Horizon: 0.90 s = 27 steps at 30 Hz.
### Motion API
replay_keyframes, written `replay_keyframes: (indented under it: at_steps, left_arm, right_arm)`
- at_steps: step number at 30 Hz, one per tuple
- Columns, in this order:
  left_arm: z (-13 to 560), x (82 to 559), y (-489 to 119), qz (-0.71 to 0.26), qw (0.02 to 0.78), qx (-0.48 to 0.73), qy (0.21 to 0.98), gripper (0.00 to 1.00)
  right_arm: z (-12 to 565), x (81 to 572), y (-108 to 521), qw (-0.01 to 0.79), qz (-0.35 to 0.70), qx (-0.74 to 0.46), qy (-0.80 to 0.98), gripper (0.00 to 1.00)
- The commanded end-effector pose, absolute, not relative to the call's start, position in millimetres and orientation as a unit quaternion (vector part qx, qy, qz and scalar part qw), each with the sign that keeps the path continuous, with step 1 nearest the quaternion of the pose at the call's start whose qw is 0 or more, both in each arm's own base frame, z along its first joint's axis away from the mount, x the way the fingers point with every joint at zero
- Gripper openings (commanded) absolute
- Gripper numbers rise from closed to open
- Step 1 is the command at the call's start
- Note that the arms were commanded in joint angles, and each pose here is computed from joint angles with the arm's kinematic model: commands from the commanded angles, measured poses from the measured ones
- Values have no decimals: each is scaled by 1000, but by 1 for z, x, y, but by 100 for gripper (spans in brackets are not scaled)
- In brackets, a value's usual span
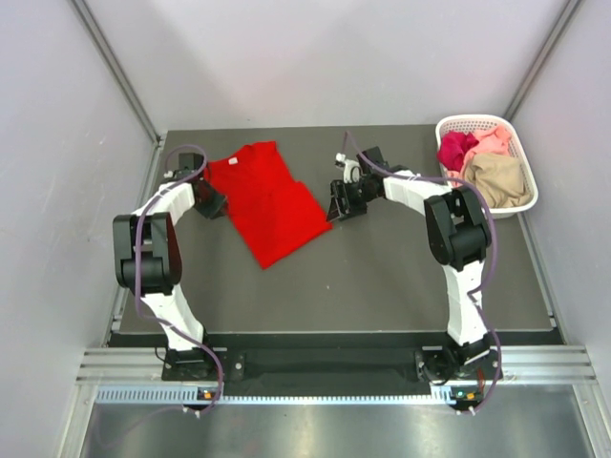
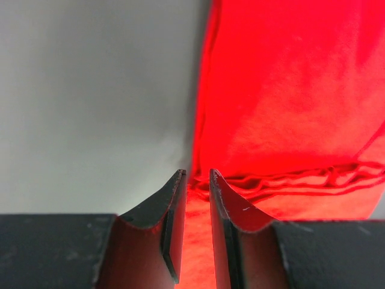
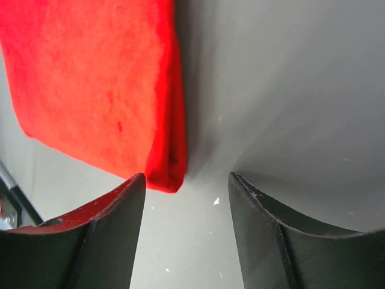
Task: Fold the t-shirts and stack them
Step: Fold the tshirt
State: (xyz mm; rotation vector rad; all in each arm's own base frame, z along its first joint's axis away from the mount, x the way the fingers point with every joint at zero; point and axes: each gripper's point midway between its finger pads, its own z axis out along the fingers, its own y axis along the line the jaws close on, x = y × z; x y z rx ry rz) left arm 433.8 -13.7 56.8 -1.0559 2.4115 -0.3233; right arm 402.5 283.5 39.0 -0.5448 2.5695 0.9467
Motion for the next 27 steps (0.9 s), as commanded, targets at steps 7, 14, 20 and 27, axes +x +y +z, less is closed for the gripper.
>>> replay_keyframes:
  at_steps: [7, 14, 20, 27]
  left_arm:
    - [106, 424, 14, -81, 289, -381, 875, 29]
    - [98, 380, -22, -159, 255, -337, 892, 36]
    - [87, 372, -10, -146, 237, -343, 897, 40]
    - [90, 406, 24, -139, 252, -376, 881, 40]
  right_arm:
    - [46, 390, 291, 181, 365, -238, 882, 57]
    - [40, 380, 298, 165, 374, -237, 881, 46]
    - [32, 371, 293, 161, 370, -222, 888, 20]
    - [28, 339, 287, 162, 370, -193, 894, 0]
